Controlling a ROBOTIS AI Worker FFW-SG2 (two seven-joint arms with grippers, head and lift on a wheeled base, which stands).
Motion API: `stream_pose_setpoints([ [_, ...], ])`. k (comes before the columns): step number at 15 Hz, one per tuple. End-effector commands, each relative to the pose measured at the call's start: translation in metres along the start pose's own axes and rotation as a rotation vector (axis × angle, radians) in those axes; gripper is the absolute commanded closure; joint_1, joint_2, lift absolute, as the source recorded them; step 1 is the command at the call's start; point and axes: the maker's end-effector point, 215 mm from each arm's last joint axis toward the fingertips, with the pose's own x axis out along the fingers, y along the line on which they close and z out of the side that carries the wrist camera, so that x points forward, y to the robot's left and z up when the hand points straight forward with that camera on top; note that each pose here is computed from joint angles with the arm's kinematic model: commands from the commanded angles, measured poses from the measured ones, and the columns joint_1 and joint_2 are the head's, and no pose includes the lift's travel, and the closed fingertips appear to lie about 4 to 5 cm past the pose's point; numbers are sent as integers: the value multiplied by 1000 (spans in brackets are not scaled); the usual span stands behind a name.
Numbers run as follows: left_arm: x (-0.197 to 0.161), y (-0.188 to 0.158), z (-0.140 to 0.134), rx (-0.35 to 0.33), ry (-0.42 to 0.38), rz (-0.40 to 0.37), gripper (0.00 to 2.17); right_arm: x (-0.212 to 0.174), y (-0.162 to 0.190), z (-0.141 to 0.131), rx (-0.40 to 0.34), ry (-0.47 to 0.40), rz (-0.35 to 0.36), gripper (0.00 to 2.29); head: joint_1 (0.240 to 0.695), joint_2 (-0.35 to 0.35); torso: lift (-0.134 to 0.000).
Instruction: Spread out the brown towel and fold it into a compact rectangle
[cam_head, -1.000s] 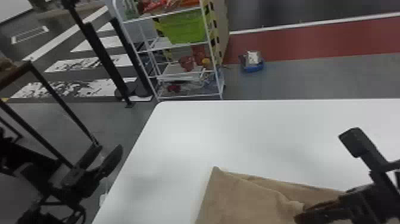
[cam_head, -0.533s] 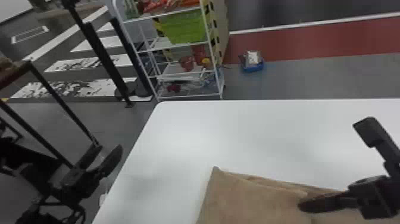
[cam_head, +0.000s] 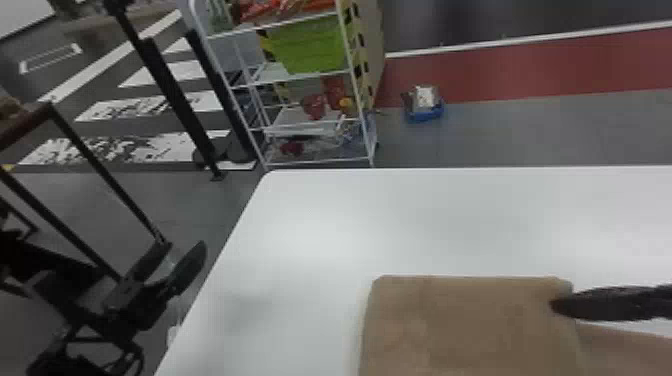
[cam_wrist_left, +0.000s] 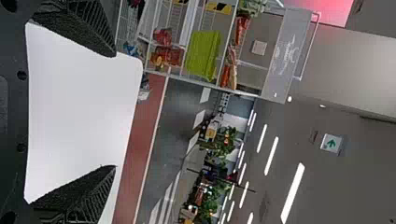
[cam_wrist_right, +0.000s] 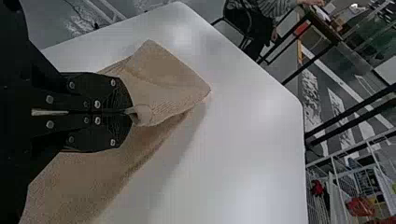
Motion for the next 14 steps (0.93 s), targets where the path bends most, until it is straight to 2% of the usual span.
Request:
stream_pose_setpoints([
  [1, 3, -3, -3, -2, 4, -4, 22, -16, -16, -25, 54, 41, -37, 1139, 695, 350, -124],
  [6, 10, -11, -11, 2, 25, -18, 22, -16, -30, -75, 134, 100, -55, 1139, 695, 350, -124],
  [8, 12, -12, -14, 0, 31, -15, 22, -27, -29, -72, 138, 77, -46, 1139, 695, 350, -124],
  [11, 19, -17, -15, 10, 38, -21, 22, -59, -21, -43, 95, -7, -48, 1139, 695, 350, -124],
  [13, 20, -17, -16, 11, 41, -16, 22, -76, -16, -45, 79, -21, -58, 1139, 695, 350, -124],
  [14, 20, -17, -16, 11, 41, -16, 22, -82, -14, -55, 82, -10, -61, 1139, 695, 350, -124],
])
